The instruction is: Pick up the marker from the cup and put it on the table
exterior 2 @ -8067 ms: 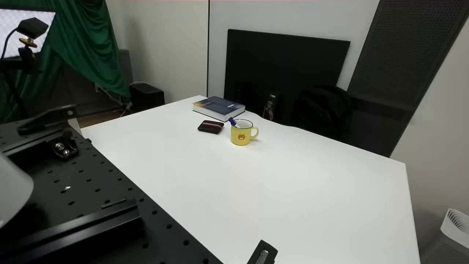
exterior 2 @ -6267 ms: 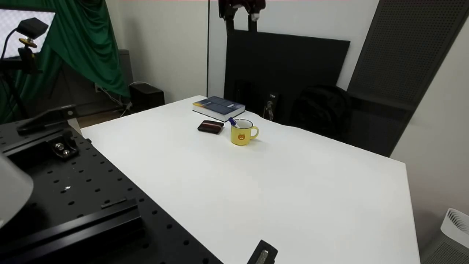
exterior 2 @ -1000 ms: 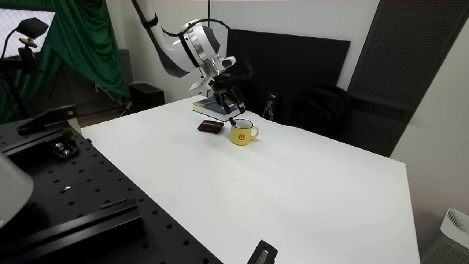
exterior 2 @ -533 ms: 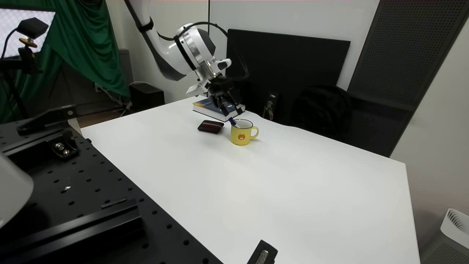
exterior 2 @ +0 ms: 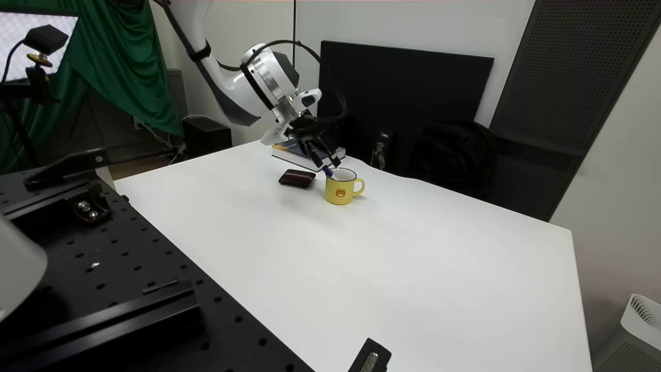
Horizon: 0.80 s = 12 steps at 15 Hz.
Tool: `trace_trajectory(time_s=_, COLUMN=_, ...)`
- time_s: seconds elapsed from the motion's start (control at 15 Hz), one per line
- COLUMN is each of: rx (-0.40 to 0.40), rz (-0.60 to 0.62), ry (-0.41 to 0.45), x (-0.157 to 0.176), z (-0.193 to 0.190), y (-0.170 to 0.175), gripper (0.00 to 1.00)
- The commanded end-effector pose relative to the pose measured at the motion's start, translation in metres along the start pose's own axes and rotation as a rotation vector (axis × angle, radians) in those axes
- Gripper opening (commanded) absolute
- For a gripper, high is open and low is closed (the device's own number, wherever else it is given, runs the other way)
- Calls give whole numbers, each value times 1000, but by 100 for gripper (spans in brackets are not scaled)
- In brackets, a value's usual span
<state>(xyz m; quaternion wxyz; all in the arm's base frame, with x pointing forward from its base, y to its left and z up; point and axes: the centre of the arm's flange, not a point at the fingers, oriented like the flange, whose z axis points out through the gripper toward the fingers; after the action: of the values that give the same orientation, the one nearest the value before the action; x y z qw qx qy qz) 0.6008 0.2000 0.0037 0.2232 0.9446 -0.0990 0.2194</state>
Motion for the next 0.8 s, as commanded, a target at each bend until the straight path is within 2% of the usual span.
trace_trajectory(time_s=0.0, rx=-8, rz=45, ry=52, x=-3, z=6, y=-3, gripper=100)
trace_trajectory(time_s=0.73, rx=-13, rz=66, ry=118, x=-9, z=12, y=-12, gripper=100)
